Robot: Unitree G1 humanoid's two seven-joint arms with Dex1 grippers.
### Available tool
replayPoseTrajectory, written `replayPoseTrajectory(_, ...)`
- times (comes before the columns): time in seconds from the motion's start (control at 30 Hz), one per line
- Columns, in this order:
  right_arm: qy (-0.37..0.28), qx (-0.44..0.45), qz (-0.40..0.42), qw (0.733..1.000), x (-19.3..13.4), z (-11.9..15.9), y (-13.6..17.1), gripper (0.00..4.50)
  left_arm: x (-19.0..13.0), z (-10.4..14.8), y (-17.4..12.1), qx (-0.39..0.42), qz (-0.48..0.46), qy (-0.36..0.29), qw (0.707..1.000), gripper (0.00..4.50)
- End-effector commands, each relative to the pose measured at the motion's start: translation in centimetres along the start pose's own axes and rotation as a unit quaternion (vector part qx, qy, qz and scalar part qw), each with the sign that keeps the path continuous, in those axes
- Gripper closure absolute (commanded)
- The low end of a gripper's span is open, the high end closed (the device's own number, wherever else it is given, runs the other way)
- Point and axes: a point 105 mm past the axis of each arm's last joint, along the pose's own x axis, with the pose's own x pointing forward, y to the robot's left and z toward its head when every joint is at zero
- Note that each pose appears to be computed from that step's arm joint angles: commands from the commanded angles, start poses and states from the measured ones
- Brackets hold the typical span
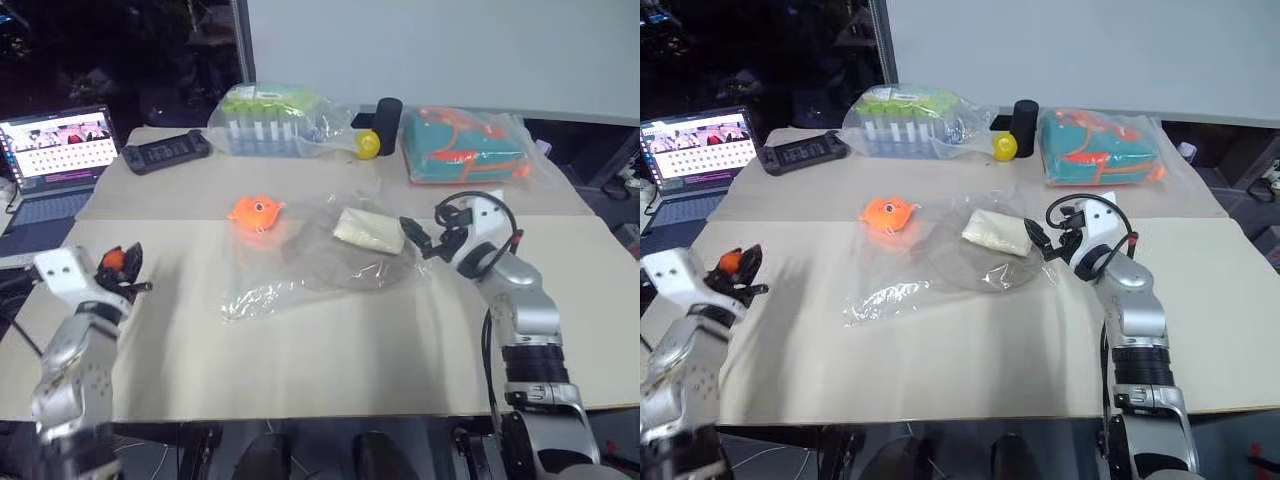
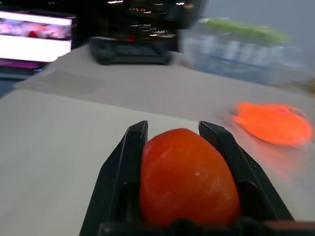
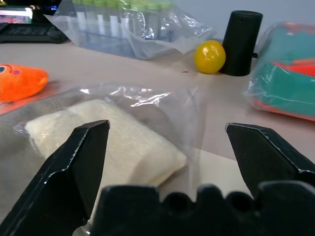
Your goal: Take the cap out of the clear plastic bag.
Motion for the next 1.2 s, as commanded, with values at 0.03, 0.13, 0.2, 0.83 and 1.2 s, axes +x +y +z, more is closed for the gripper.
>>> replayPoseTrajectory(0.03, -0.03, -0.01, 0.006, 0.999, -0.4, 2.0, 0.7, 0.0, 3.9, 1.1, 2.8, 0.043, 0.091, 0.0, 0.995, 3.26)
replayPoseTrajectory(0.13, -0.027, -0.008, 0.001, 1.0, -1.0, 1.9, 0.8, 0.0, 5.8, 2.0, 4.2, 0.057, 0.132, -0.001, 0.99, 3.26)
replayPoseTrajectory(0.2, -0.025, -0.008, -0.002, 1.0, -1.2, 1.9, 0.8, 0.0, 6.6, 2.4, 4.7, 0.061, 0.146, 0.003, 0.987, 3.26)
replayPoseTrajectory(0.83, -0.022, -0.021, -0.021, 0.999, -2.0, 2.4, -0.3, 0.0, 5.8, -0.1, 8.0, 0.03, 0.213, 0.048, 0.975, 0.73)
replayPoseTrajectory(1.2, -0.022, -0.017, -0.016, 0.999, -2.0, 2.2, -0.1, 0.0, 5.8, 2.7, 7.2, 0.048, 0.171, -0.037, 0.983, 0.02)
